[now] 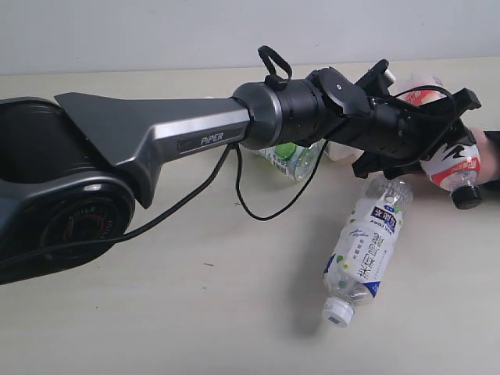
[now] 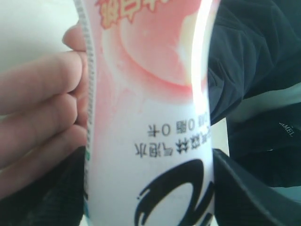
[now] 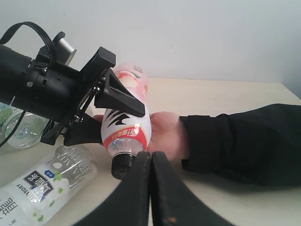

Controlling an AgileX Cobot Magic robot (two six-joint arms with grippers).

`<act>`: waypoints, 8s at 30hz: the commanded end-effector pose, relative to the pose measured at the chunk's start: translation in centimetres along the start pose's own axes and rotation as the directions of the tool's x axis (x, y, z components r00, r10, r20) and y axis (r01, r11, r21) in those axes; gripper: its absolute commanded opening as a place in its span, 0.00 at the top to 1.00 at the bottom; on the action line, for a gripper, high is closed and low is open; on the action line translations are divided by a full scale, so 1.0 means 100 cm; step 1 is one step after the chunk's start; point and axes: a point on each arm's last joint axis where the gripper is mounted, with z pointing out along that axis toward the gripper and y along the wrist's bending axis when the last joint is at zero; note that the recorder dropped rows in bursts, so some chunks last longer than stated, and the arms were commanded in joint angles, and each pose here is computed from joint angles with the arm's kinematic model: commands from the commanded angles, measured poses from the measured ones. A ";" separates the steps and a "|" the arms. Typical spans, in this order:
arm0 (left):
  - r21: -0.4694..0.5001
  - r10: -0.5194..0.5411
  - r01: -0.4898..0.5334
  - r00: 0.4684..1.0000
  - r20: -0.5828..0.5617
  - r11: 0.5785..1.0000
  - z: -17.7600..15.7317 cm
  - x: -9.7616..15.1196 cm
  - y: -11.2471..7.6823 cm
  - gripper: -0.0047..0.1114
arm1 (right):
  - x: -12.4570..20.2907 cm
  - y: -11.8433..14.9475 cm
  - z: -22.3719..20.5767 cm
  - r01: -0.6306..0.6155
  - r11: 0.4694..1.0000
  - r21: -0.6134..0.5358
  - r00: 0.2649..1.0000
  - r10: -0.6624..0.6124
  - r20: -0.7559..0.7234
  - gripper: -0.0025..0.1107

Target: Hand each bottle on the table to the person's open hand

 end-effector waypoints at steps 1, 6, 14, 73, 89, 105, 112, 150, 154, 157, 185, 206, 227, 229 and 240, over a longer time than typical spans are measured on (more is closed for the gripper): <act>0.008 -0.008 0.008 1.000 -0.004 1.000 0.000 0.000 -0.002 0.43 | 0.000 0.000 0.000 -0.002 1.000 0.007 1.000 0.002 0.011 0.98; 0.008 -0.008 0.008 1.000 -0.004 1.000 0.000 0.000 -0.002 0.35 | 0.000 0.000 0.000 -0.002 1.000 0.007 1.000 0.002 0.011 0.98; 0.008 -0.002 0.002 1.000 -0.004 1.000 0.000 0.000 -0.002 0.28 | 0.000 0.000 0.000 -0.002 1.000 0.007 1.000 0.002 0.011 0.98; -0.021 0.645 -0.732 0.613 -0.456 0.681 -0.182 0.050 -0.041 0.96 | 0.001 0.000 0.000 -0.002 1.000 0.007 1.000 0.002 0.009 0.98; -0.208 0.847 -0.854 0.510 -0.150 0.477 -0.330 0.109 -0.008 0.96 | 0.001 0.000 0.000 -0.002 1.000 0.007 1.000 0.002 0.009 0.98; -0.443 0.871 -0.750 0.406 0.278 0.491 -0.391 0.141 0.051 0.96 | 0.001 0.000 0.000 -0.002 1.000 0.007 1.000 0.002 0.009 0.98; -0.452 0.804 -0.712 0.270 0.529 0.537 -0.441 0.172 0.075 0.96 | 0.001 0.000 0.000 -0.002 1.000 0.007 1.000 0.002 0.009 0.98; -0.625 0.785 -0.521 0.157 0.600 0.582 -0.469 0.177 0.104 0.96 | 0.001 0.000 0.000 -0.001 1.000 0.007 1.000 0.001 0.009 0.98; -0.702 0.794 -0.395 0.139 0.592 0.593 -0.478 0.172 0.111 0.96 | 0.001 0.000 0.000 -0.001 1.000 0.007 1.000 0.001 0.009 0.98; -0.743 0.800 -0.308 0.129 0.585 0.593 -0.484 0.169 0.115 0.96 | 0.001 0.000 0.000 -0.001 1.000 0.007 1.000 0.001 0.009 0.98; -0.790 0.810 -0.181 0.115 0.575 0.586 -0.493 0.167 0.121 0.96 | 0.001 0.000 0.000 -0.001 1.000 0.007 1.000 0.001 0.009 0.98; -0.790 0.810 -0.181 0.115 0.575 0.586 -0.493 0.167 0.121 0.96 | -0.028 -0.005 -0.005 -0.313 0.948 -0.053 0.891 0.313 0.329 0.98; -0.790 0.810 -0.181 0.115 0.575 0.586 -0.493 0.167 0.121 0.96 | -0.111 -0.029 -0.038 -0.674 0.638 -0.372 0.330 0.711 0.621 0.98; -0.790 0.810 -0.181 0.115 0.575 0.586 -0.493 0.167 0.121 0.96 | -0.131 -0.029 -0.030 -0.671 0.663 -0.332 0.393 0.697 0.600 0.98; -0.790 0.810 -0.181 0.115 0.575 0.586 -0.493 0.167 0.121 0.96 | -0.190 0.003 0.118 -0.481 0.876 -0.032 0.817 0.434 -0.379 0.98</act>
